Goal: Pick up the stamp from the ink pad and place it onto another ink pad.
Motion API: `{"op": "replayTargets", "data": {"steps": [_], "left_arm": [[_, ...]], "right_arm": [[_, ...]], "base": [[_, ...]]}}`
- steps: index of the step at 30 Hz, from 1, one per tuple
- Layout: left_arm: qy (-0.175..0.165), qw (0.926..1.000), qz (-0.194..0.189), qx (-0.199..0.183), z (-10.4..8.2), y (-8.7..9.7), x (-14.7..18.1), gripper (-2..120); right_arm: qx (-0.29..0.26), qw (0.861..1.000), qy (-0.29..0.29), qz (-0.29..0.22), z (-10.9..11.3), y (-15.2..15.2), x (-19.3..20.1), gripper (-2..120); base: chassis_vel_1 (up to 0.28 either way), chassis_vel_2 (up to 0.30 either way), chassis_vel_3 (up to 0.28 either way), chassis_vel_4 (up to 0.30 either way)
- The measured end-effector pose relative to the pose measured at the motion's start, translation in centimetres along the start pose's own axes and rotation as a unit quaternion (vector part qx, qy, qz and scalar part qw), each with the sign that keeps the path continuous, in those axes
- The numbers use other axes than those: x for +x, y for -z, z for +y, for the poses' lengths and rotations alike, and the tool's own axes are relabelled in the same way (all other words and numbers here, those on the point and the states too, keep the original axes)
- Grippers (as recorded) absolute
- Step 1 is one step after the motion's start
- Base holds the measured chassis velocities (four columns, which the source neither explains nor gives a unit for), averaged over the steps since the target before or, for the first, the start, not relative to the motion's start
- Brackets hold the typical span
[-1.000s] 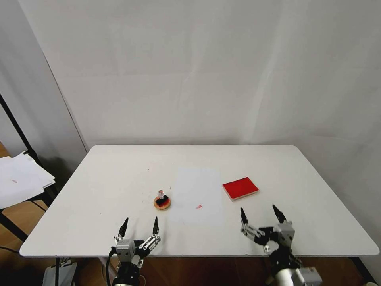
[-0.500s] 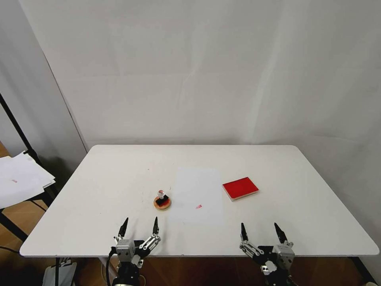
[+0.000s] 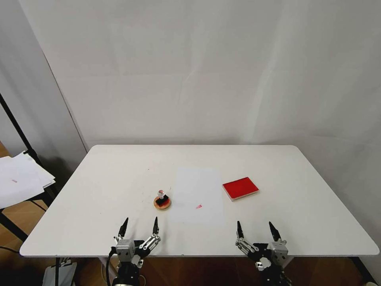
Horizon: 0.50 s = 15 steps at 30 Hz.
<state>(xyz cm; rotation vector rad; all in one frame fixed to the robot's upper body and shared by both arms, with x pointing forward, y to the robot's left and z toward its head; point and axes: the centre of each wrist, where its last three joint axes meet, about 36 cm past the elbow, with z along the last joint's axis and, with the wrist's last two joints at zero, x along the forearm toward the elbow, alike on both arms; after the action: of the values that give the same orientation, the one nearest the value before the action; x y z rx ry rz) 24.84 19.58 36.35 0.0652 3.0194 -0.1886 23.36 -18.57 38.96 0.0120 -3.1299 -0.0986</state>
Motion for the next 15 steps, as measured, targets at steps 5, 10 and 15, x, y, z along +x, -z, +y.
{"op": "replayTargets", "data": {"steps": [5,10,15], "left_arm": [[0.0,1.0,0.0,0.0,0.0,0.0,0.0,102],[0.0,1.0,0.0,0.0,0.0,0.0,0.0,102],[0.0,1.0,0.0,0.0,0.0,0.0,0.0,102]], "right_arm": [[-0.003,1.0,0.002,-0.002,-0.22,0.4,-0.03,100],[-0.004,1.0,0.002,-0.002,-0.19,0.52,-0.03,100],[-0.004,1.0,0.002,-0.002,-0.18,0.53,-0.02,100]], "base": [[0.0,0.0,0.0,0.0],[0.0,0.0,0.0,0.0],[0.0,0.0,0.0,0.0]]}}
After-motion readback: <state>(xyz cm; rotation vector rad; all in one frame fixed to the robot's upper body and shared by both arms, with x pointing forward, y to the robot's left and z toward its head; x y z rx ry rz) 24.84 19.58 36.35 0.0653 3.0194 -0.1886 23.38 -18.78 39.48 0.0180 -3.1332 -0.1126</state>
